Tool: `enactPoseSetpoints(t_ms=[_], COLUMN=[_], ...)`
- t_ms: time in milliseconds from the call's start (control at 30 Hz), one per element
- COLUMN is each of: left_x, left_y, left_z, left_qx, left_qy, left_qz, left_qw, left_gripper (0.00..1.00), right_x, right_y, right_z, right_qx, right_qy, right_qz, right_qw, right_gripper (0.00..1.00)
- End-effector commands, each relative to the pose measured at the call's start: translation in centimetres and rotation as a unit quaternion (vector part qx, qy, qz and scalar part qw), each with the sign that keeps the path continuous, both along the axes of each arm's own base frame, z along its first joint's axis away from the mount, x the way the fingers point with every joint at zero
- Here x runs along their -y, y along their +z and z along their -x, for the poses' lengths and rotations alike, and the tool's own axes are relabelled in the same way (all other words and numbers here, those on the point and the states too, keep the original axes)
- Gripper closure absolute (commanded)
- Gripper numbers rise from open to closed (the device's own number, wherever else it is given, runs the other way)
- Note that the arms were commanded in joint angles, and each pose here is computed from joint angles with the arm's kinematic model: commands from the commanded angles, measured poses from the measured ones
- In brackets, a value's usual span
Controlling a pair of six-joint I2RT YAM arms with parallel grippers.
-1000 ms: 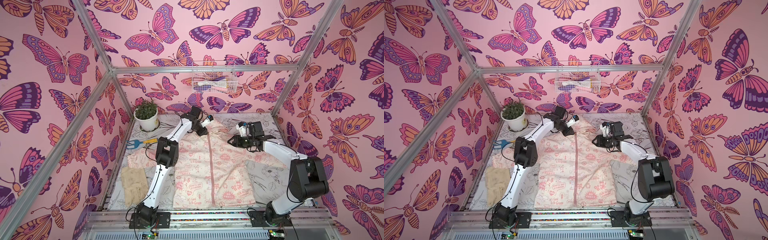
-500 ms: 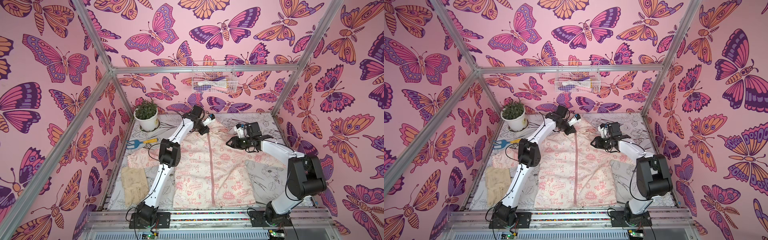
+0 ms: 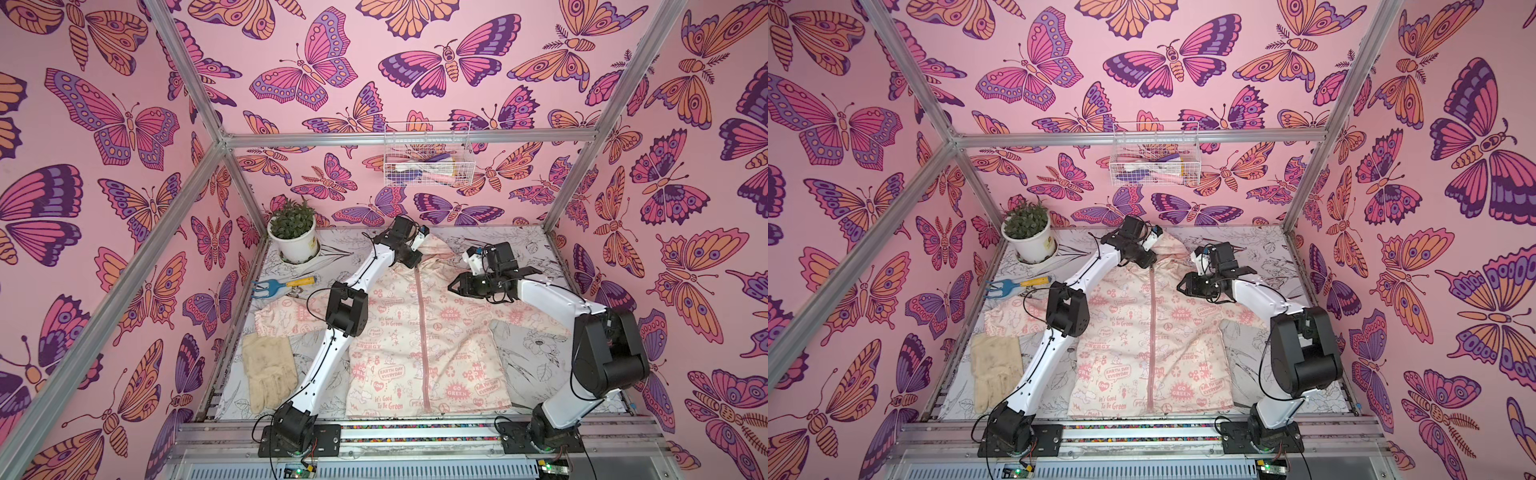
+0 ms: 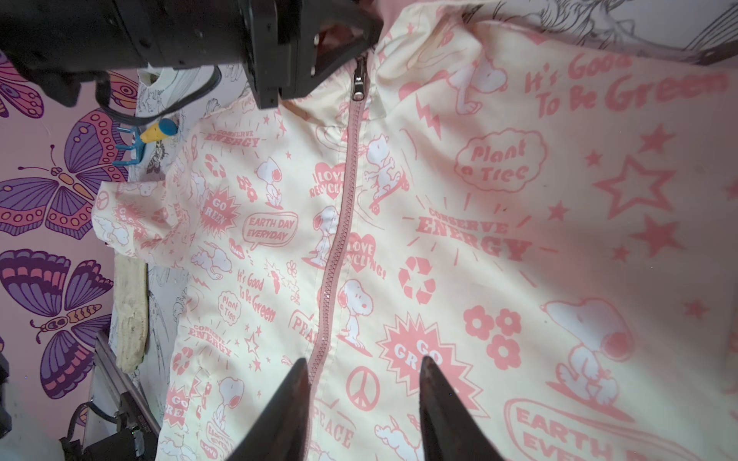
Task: Unzip the jacket
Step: Flatten out the jacket at the center of the board, then unzip the zipper on the jacket.
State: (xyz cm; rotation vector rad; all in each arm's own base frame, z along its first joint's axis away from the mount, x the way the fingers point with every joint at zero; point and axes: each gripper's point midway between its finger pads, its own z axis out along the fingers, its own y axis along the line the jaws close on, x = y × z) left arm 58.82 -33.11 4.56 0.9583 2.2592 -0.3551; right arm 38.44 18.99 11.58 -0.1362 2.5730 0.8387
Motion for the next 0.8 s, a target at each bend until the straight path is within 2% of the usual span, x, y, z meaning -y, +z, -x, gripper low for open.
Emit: enactPoseSetpoints(t_ms=[0, 100, 133, 233, 267, 467, 667, 767], left_x=[-2.4, -3.7, -4.2, -3.8, -3.5, -2.3, -1.3, -0.9], left_y=[0.8, 0.6, 0.5, 1.0, 1.4, 4.6, 6.1, 6.3], left_z=[-3.5, -3.9, -4.0, -3.2, -2.7, 0.4, 3.6, 5.0], left_qx=[0.013, -0.014, -0.023, -0.029, -0.022, 0.005, -0.014, -0.023], left_qy=[0.101, 0.137, 0.147, 0.108, 0.086, -0.032, -0.108, -0.144], left_qz=[0.043, 0.071, 0.076, 0.079, 0.071, 0.049, 0.067, 0.070], left_qw=[0.994, 0.988, 0.986, 0.991, 0.994, 0.998, 0.992, 0.987], left_gripper=[0.48, 0.45, 0.40, 0.16, 0.00, 0.00, 0.00, 0.06], right_x=[-1.4, -3.0, -3.3, -3.9, -3.8, -3.1, -2.6, -2.6], right_y=[-1.6, -2.6, -2.9, -3.1, -3.1, -2.5, -2.0, -1.9], right_z=[0.4, 0.8, 0.8, 0.8, 0.7, 0.7, 0.8, 0.8], right_qx=[-0.039, -0.056, -0.060, -0.065, -0.065, -0.051, -0.048, -0.052], right_qy=[-0.005, 0.003, 0.004, 0.005, 0.002, 0.000, -0.004, -0.002], right_qz=[0.018, 0.023, 0.025, 0.025, 0.027, 0.045, 0.040, 0.028], right_qw=[0.999, 0.998, 0.998, 0.998, 0.998, 0.998, 0.998, 0.998], right_gripper=[0.50, 0.46, 0.46, 0.45, 0.45, 0.43, 0.43, 0.45])
